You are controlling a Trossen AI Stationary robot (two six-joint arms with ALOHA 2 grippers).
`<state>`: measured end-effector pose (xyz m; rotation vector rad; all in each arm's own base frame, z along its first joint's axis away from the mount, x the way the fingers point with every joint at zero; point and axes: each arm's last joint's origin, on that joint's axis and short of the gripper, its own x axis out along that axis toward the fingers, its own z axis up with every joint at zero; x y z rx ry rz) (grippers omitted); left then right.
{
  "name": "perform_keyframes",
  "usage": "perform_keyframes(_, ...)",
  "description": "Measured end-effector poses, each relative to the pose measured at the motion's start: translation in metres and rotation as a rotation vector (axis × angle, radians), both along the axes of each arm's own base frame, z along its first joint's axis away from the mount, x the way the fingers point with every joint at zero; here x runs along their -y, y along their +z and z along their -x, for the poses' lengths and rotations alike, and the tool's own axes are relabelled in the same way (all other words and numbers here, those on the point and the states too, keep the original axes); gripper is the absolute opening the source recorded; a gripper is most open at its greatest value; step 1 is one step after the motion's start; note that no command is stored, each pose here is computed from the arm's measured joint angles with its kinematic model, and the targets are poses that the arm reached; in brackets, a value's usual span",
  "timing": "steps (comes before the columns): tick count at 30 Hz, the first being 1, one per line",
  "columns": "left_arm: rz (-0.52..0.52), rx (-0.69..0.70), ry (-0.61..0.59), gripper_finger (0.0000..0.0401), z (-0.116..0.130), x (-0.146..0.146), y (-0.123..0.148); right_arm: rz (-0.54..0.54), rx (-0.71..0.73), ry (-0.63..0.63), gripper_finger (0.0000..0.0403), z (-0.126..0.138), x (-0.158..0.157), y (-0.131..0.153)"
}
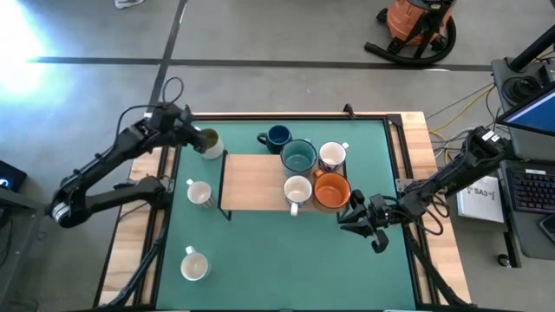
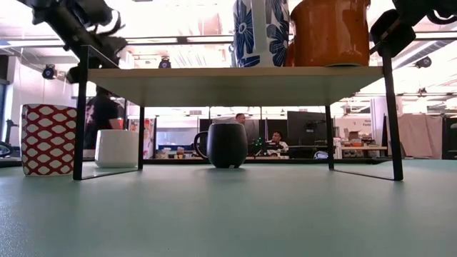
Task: Place coffee mugs
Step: Put the black blue mug on the shelf
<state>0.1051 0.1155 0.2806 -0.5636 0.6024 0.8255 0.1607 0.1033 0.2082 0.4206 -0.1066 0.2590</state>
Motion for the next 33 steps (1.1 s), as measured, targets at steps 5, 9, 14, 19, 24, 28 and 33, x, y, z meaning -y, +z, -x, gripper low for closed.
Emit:
perform_keyframes(5,0.043,-0.044,-0.045,0.0105,-0.005,-0.005,-0.005,0.0,0.0,0.0,0.0068,0.0,0.0,0.0)
perform_keyframes(9,0.065,-0.065,-0.059,0.0116,-0.008,-0.008,-0.009,0.0,0.0,0.0,0.0068,0.0,0.0,0.0)
perform_keyframes(14,0.139,-0.096,-0.097,0.0117,-0.01,-0.008,-0.016,-0.001,0.0,0.0,0.0068,0.0,0.0,0.0)
perform_keyframes(19,0.169,-0.164,-0.134,0.0117,-0.013,-0.01,-0.024,0.0,0.0,0.0,0.0068,0.0,0.0,0.0)
perform_keyframes(24,0.184,-0.213,-0.173,0.0117,-0.019,-0.015,-0.032,0.0,0.0,0.0,0.0068,0.0,0.0,0.0)
perform_keyframes(28,0.184,-0.258,-0.219,0.0118,-0.025,-0.019,-0.039,0.0,0.0,0.0,0.0068,0.0,0.0,0.0)
perform_keyframes(33,0.164,-0.292,-0.216,0.013,-0.032,-0.028,-0.046,0.0,0.0,0.0,0.0068,0.0,0.0,0.0)
